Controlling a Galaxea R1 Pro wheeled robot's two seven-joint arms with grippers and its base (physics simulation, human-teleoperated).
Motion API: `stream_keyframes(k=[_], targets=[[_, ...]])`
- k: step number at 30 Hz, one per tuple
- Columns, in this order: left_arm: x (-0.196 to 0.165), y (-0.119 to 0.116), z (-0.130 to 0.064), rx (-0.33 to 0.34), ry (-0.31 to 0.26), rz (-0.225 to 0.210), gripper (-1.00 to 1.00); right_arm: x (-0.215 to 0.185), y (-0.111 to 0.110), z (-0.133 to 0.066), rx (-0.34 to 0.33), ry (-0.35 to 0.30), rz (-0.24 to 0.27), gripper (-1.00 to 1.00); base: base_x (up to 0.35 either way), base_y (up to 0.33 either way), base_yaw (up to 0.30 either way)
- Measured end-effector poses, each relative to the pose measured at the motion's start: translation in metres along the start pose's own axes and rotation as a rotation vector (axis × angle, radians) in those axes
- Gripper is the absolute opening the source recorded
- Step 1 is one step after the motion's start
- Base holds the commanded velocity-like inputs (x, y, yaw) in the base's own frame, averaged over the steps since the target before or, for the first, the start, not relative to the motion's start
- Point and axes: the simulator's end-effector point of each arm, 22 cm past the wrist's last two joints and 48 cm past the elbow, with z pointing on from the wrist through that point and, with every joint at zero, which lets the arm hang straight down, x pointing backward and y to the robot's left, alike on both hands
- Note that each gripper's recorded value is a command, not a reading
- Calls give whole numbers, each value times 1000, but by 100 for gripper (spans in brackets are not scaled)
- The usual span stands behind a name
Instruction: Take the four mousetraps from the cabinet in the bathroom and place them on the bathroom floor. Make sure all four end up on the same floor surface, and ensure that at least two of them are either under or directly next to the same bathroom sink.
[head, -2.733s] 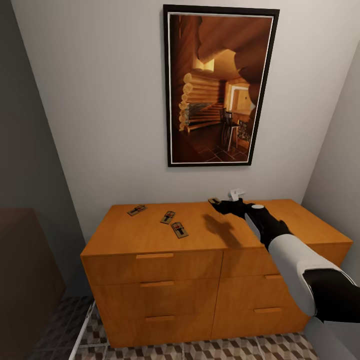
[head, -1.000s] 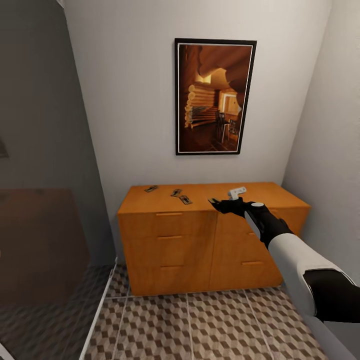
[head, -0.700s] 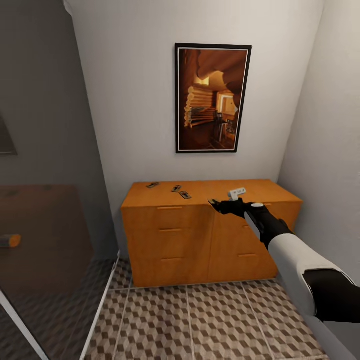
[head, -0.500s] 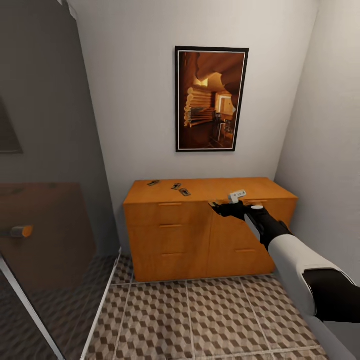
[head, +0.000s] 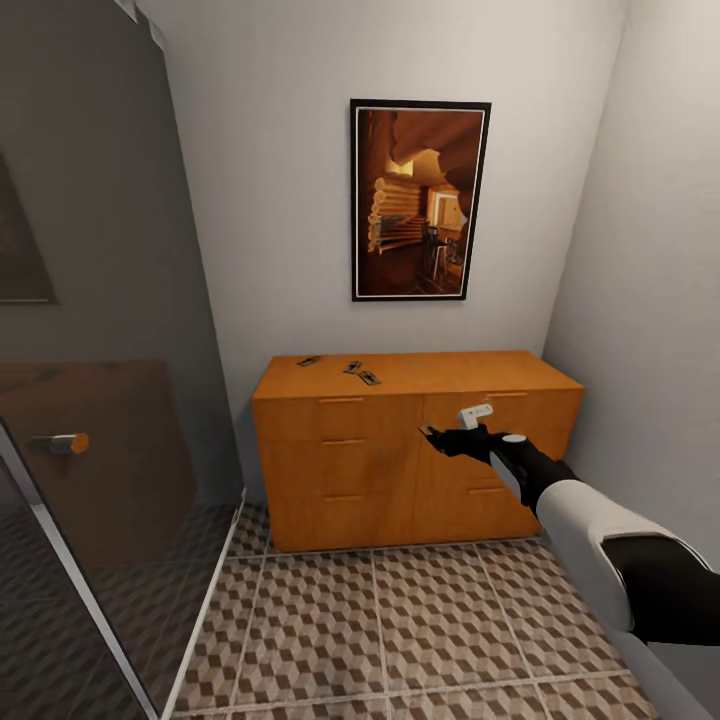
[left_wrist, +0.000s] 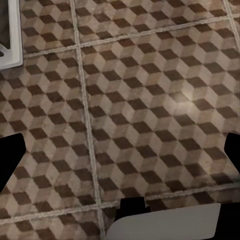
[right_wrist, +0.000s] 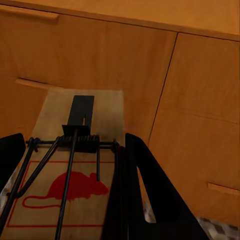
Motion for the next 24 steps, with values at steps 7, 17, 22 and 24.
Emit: stream_keyframes(k=[7, 17, 22, 24], targets=[[0, -1, 0, 1, 0, 0, 100, 69, 8, -1, -11, 22, 1, -100, -2, 0, 0], [0, -1, 0, 1, -1, -1, 100, 232, 46, -36, -32, 92, 10, -100, 0, 0, 0], [-1, -1, 0, 1, -1, -1, 100, 292, 68, -62, -52, 112, 17, -100, 0, 0, 0], [0, -1, 0, 1, -1, -1, 100, 316, 79, -74, -62, 116, 19, -100, 0, 0, 0]])
